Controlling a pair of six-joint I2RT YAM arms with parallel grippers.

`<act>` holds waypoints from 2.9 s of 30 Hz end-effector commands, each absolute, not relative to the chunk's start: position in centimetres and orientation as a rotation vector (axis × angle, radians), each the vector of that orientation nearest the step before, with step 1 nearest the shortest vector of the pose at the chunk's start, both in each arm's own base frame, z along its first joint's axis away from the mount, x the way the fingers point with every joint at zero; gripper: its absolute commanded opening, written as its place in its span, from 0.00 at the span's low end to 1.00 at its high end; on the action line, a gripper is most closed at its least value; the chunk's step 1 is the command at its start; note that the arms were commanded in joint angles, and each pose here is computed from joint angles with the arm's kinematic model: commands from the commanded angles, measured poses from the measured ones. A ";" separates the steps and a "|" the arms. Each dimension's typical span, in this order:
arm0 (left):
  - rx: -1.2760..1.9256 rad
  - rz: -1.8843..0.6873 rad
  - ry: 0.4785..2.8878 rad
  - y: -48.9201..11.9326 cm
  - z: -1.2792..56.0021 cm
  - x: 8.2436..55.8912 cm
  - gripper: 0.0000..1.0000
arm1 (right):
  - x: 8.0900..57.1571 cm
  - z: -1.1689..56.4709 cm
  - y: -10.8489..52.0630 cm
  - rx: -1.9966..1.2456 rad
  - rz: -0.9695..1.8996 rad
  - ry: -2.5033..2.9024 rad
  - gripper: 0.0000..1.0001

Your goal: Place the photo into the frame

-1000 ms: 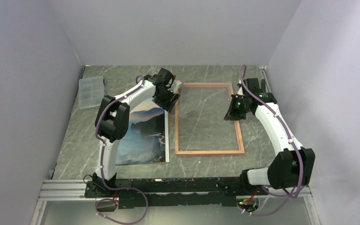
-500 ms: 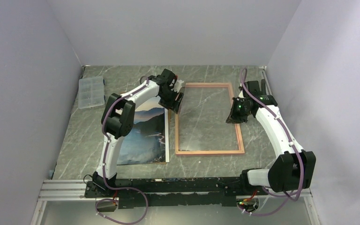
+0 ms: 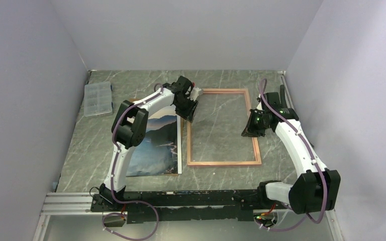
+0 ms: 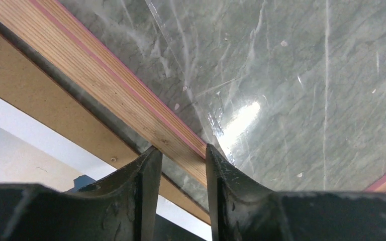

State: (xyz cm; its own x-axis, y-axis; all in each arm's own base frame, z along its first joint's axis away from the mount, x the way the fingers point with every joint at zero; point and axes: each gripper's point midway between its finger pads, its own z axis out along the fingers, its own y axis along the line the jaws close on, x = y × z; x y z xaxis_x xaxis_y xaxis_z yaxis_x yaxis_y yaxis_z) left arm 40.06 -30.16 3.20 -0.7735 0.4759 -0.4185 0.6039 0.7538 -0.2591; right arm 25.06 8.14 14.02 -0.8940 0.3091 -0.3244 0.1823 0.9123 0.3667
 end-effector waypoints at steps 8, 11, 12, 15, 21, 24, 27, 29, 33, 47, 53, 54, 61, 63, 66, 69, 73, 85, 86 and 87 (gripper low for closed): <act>1.007 -0.323 2.548 -28.1 0.9 41.6 0.22 | 23.8 14.9 11.3 0.407 0.672 2.602 0.00; 1.063 -0.238 2.517 -27.2 0.8 42.0 0.20 | 23.2 14.7 13.0 0.397 0.716 2.599 0.00; 1.068 -0.225 2.521 -27.0 0.6 41.9 0.20 | 23.0 14.6 13.3 0.395 0.710 2.603 0.00; 1.080 -0.269 2.532 -27.0 0.9 40.9 0.21 | 23.0 14.5 13.6 0.389 0.683 2.606 0.00; 1.020 -0.425 2.545 -28.2 4.5 39.3 0.31 | 24.5 16.9 13.1 0.351 0.623 2.566 0.00; 0.942 -0.504 2.502 -28.2 8.3 39.7 0.41 | 25.4 19.3 13.2 0.313 0.623 2.521 0.00; 0.845 -0.582 2.445 -27.2 12.7 40.8 0.50 | 26.1 21.4 13.4 0.274 0.638 2.484 0.00; 0.801 -0.602 2.415 -26.2 15.0 41.2 0.54 | 26.5 22.8 13.9 0.246 0.678 2.452 0.00; 0.708 -0.562 2.382 -22.4 17.2 42.4 0.59 | 27.1 26.2 15.5 0.148 0.797 2.354 0.00; 0.488 -0.558 2.544 -15.0 11.0 41.4 0.55 | 27.8 34.0 19.1 -0.024 1.150 1.998 0.00; 0.467 -0.567 2.554 -14.9 10.6 40.9 0.51 | 28.0 33.8 18.6 0.011 1.151 1.941 0.00; 0.464 -0.559 2.553 -14.9 10.7 41.0 0.51 | 28.2 32.9 18.3 0.032 1.141 1.961 0.00; 0.456 -0.552 2.570 -14.7 10.0 40.8 0.48 | 29.0 23.5 17.5 0.209 1.166 2.120 0.00; 0.462 -0.556 2.579 -14.8 9.6 40.6 0.48 | 28.8 20.7 17.1 0.265 1.176 2.158 0.00; 0.489 -0.549 2.584 -15.1 9.3 40.2 0.48 | 28.6 18.4 16.1 0.342 1.177 2.178 0.00; 0.533 -0.537 2.586 -15.8 8.9 39.7 0.47 | 28.3 17.2 15.2 0.385 1.163 2.184 0.00; 0.613 -0.533 2.595 -17.8 8.0 38.5 0.47 | 28.0 15.7 14.2 0.405 1.122 2.213 0.00; 0.763 -0.527 2.634 -20.9 5.8 36.1 0.45 | 27.0 11.5 12.0 0.517 1.059 2.282 0.00; 0.767 -0.526 2.636 -21.0 5.7 36.0 0.45 | 27.0 11.2 11.7 0.542 1.050 2.282 0.00; 0.770 -0.526 2.636 -21.1 5.7 36.0 0.45 | 26.9 11.0 11.5 0.553 1.045 2.283 0.00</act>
State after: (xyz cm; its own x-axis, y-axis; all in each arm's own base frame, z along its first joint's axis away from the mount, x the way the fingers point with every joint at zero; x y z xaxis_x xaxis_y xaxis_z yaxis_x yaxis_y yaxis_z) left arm 35.98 -21.02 6.09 -0.8077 0.4156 -0.4182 0.5477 0.7915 -0.2712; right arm 26.15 12.33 10.81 -0.7848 0.5592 -0.2670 0.1628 0.6018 0.7819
